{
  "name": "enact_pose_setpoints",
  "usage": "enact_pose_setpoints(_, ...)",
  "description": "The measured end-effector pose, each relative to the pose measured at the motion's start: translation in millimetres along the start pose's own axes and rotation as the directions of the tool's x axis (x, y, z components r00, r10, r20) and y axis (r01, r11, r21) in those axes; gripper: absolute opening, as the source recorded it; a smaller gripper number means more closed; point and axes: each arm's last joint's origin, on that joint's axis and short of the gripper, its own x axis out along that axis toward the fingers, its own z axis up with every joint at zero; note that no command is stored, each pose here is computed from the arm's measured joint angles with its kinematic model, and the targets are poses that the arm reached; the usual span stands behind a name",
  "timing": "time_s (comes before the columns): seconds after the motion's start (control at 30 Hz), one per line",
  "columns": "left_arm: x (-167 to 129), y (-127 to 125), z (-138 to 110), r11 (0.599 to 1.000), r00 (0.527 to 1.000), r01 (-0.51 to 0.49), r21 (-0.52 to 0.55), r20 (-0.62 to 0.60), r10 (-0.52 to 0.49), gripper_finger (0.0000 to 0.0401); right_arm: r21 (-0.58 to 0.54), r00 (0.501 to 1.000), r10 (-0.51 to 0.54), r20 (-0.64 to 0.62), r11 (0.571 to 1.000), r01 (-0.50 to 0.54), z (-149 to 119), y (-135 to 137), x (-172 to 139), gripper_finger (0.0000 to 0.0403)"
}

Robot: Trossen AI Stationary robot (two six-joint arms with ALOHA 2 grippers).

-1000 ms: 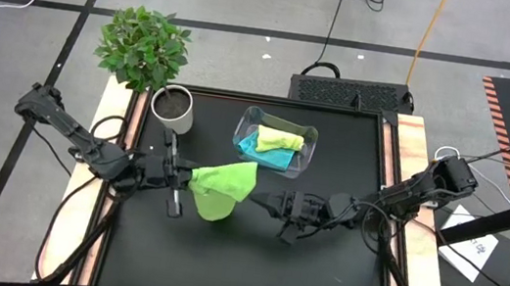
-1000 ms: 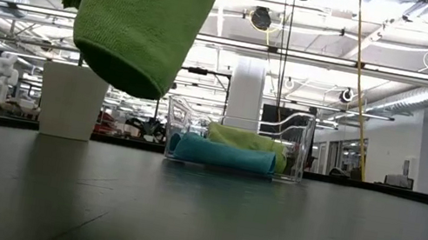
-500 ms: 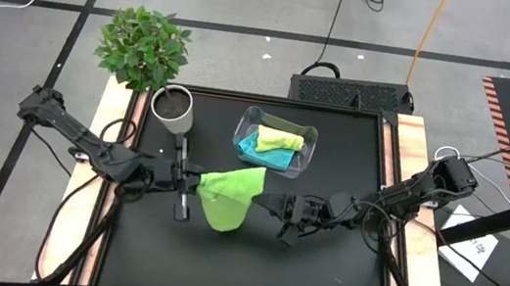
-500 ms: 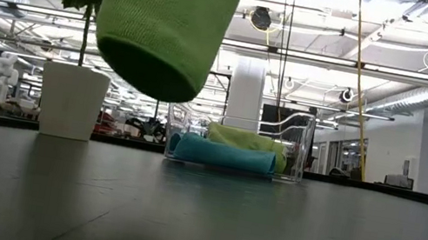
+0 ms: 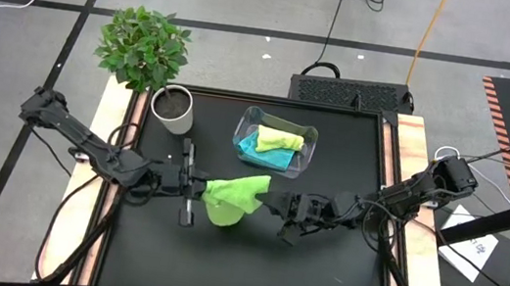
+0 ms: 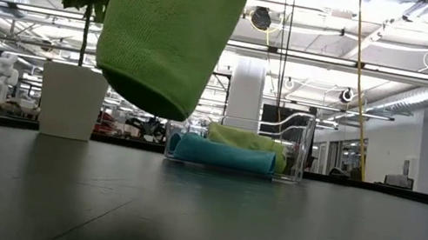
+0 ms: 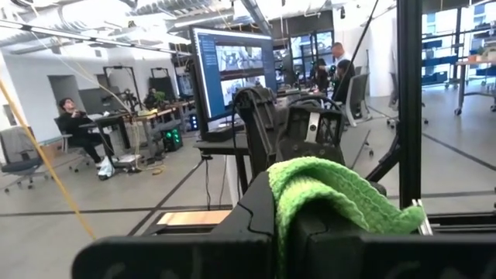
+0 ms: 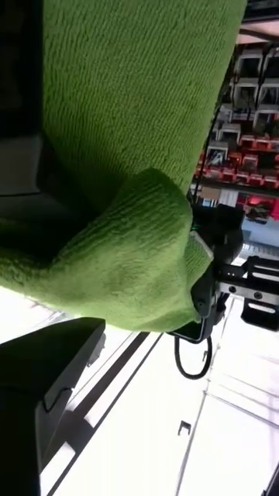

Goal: Fold microfiber towels
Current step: Fold the green towel

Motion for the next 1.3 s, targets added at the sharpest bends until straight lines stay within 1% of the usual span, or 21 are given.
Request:
enact_pose_setpoints(0.23, 5.3, 2.4, -2.3, 1.000, 1.000, -0.006, -0.006, 0.012, 0.006, 0.0000, 0.040, 1.000, 0.010, 0.026, 0.999, -0.011, 1.2, 1.6, 0.0, 0.0182)
enact_pose_setpoints(0.37, 7.3, 5.2, -3.1, 1.000, 1.000, 0.004, -0.017, 0.014, -0.004, 0.0000, 0.053, 0.999, 0.008, 0.031, 0.999, -0.010, 2.4, 1.0, -0.5, 0.0162)
enact_pose_setpoints(0.47, 8.6, 7.4, -3.4, 1.000, 1.000, 0.003, -0.024, 0.016, -0.002, 0.0000, 0.072, 0.999, 0.007, 0.031, 0.997, -0.010, 2.5, 0.9, -0.6, 0.0137)
enact_pose_setpoints(0.6, 10.6, 8.1, -5.4, 1.000, 1.000, -0.003, -0.019, 0.010, 0.003, 0.0000, 0.075, 0.999, 0.023, 0.044, 0.997, -0.027, 5.0, 2.1, -1.5, 0.0091)
enact_pose_setpoints(0.67, 10.8, 7.9, -6.5, 1.000, 1.000, -0.001, -0.014, 0.002, 0.001, 0.0000, 0.114, 0.999, 0.014, 0.048, 0.993, -0.019, 6.7, 0.6, -2.3, 0.0061)
enact_pose_setpoints(0.73, 10.9, 7.9, -6.9, 1.000, 1.000, -0.001, -0.007, -0.002, 0.001, 0.0000, 0.178, 0.999, -0.013, 0.046, 0.984, 0.005, 7.9, -2.8, -3.2, 0.0026)
enact_pose_setpoints(0.8, 10.8, 7.4, -9.2, 1.000, 1.000, 0.003, 0.012, -0.024, -0.003, 0.0000, 0.235, 0.998, -0.058, 0.038, 0.971, 0.047, 9.0, -8.2, -4.6, 0.0007)
enact_pose_setpoints(0.87, 10.4, 7.1, -11.9, 1.000, 0.999, 0.003, 0.029, -0.052, -0.001, 0.0000, 0.267, 0.995, -0.095, 0.033, 0.960, 0.083, 9.7, -15.4, -7.1, 0.0008)
enact_pose_setpoints(0.93, 8.8, 8.0, -12.9, 0.999, 0.997, 0.001, 0.042, -0.075, 0.002, 0.0000, 0.301, 0.994, -0.111, 0.015, 0.948, 0.101, 8.8, -24.4, -7.3, 0.0004)
enact_pose_setpoints(1.03, 8.1, 7.9, -14.1, 0.999, 0.996, 0.001, 0.044, -0.091, 0.003, 0.0002, 0.398, 0.994, -0.103, -0.043, 0.911, 0.112, 4.8, -42.5, -5.8, 0.0002)
enact_pose_setpoints(1.1, 7.7, 6.2, -15.6, 0.998, 0.995, 0.016, 0.063, -0.103, -0.010, 0.0007, 0.437, 0.998, -0.045, -0.039, 0.898, 0.058, 2.2, -48.9, -4.4, 0.0001)
enact_pose_setpoints(1.17, 7.2, 4.9, -15.7, 0.997, 0.994, 0.033, 0.073, -0.103, -0.025, 0.0016, 0.449, 1.000, 0.016, -0.017, 0.894, -0.007, 2.7, -49.6, -2.4, 0.0001)
enact_pose_setpoints(1.23, 6.8, 4.2, -16.1, 0.996, 0.994, 0.040, 0.084, -0.108, -0.031, 0.0025, 0.466, 0.999, 0.039, -0.013, 0.884, -0.028, 3.5, -50.2, -0.2, 0.0001)
enact_pose_setpoints(1.3, 5.8, 2.1, -17.1, 0.993, 0.992, 0.064, 0.104, -0.118, -0.051, 0.0036, 0.474, 0.999, 0.038, -0.032, 0.880, -0.018, 2.7, -53.6, 1.2, 0.0001)
